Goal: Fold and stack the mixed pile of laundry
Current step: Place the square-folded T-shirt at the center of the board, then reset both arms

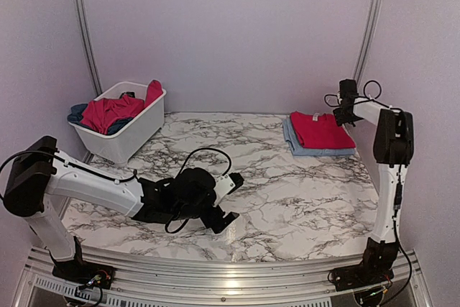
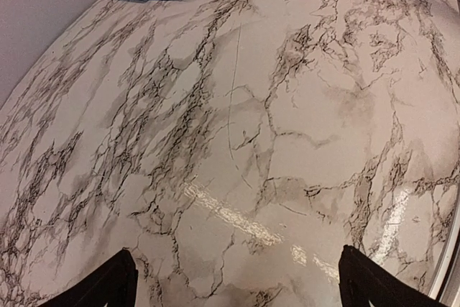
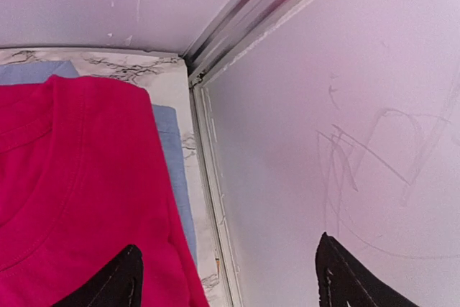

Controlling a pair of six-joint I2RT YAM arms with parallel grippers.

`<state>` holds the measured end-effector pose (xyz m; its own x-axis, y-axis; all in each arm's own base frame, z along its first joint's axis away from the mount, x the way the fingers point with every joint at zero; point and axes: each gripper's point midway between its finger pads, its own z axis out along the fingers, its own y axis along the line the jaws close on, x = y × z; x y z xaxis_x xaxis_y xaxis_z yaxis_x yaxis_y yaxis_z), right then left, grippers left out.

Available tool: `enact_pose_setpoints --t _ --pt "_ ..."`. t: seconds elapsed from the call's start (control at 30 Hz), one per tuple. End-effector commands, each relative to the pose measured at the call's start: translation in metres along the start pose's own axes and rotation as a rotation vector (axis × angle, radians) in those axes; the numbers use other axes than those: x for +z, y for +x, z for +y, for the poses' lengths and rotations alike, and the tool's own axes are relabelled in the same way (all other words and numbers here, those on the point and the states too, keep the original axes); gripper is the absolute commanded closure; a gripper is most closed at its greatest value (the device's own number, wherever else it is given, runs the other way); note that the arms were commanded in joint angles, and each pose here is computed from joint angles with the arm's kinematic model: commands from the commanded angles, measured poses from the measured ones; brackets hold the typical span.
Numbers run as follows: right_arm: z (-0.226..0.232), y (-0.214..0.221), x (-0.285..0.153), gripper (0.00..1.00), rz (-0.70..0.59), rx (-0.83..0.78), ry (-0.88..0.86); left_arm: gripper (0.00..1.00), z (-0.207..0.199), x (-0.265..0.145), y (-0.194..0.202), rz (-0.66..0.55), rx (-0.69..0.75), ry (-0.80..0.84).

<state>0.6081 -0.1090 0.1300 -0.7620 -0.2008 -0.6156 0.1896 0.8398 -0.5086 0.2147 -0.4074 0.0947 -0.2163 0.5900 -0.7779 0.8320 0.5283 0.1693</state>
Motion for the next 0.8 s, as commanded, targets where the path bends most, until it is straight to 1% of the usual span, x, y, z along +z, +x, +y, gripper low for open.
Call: enact_pose_setpoints --t 0.0,0.07,0.1,0.17,0.23,0.37,0.43,0.47,0.53,0.63,0.7,0.77 --pt "-0.038 -0.043 -0.036 0.21 -0.114 0.111 -0.009 0.01 0.021 -0.01 -0.02 -0.032 -0.055 -0.033" --pt "-0.033 -0.052 -0.048 0.19 -0.147 0.139 -0.082 0.01 0.034 -0.013 -0.025 -0.045 -0.091 -0.049" --pt "-0.032 -0.059 -0.057 0.16 -0.168 0.157 -0.12 0.01 0.043 -0.015 -0.028 -0.05 -0.108 -0.061" --pt "-0.022 -0.069 -0.072 0.07 -0.204 0.188 -0.223 0.01 0.061 -0.019 -0.034 -0.055 -0.17 -0.074" --pt "-0.01 -0.076 -0.088 0.02 -0.234 0.212 -0.321 0.01 0.086 -0.024 -0.042 -0.065 -0.228 -0.107" --pt "0.007 -0.09 -0.129 0.02 -0.291 0.225 -0.428 0.01 0.152 -0.035 -0.059 -0.081 -0.406 -0.188" --pt "0.02 -0.094 -0.155 0.01 -0.319 0.217 -0.479 0.01 0.175 -0.043 -0.067 -0.086 -0.445 -0.199" --pt "0.036 -0.098 -0.176 0.01 -0.346 0.207 -0.548 0.01 0.187 -0.047 -0.069 -0.086 -0.466 -0.212" --pt "0.052 -0.096 -0.206 0.02 -0.378 0.209 -0.635 0.01 0.208 -0.056 -0.075 -0.087 -0.496 -0.234" --pt "0.078 -0.084 -0.251 0.01 -0.424 0.218 -0.76 0.01 0.24 -0.074 -0.076 -0.106 -0.553 -0.308" --pt "0.095 -0.069 -0.277 0.01 -0.451 0.218 -0.817 0.01 0.261 -0.085 -0.065 -0.11 -0.614 -0.376" --pt "0.114 -0.05 -0.301 0.02 -0.468 0.223 -0.896 0.01 0.269 -0.088 -0.05 -0.097 -0.66 -0.392"
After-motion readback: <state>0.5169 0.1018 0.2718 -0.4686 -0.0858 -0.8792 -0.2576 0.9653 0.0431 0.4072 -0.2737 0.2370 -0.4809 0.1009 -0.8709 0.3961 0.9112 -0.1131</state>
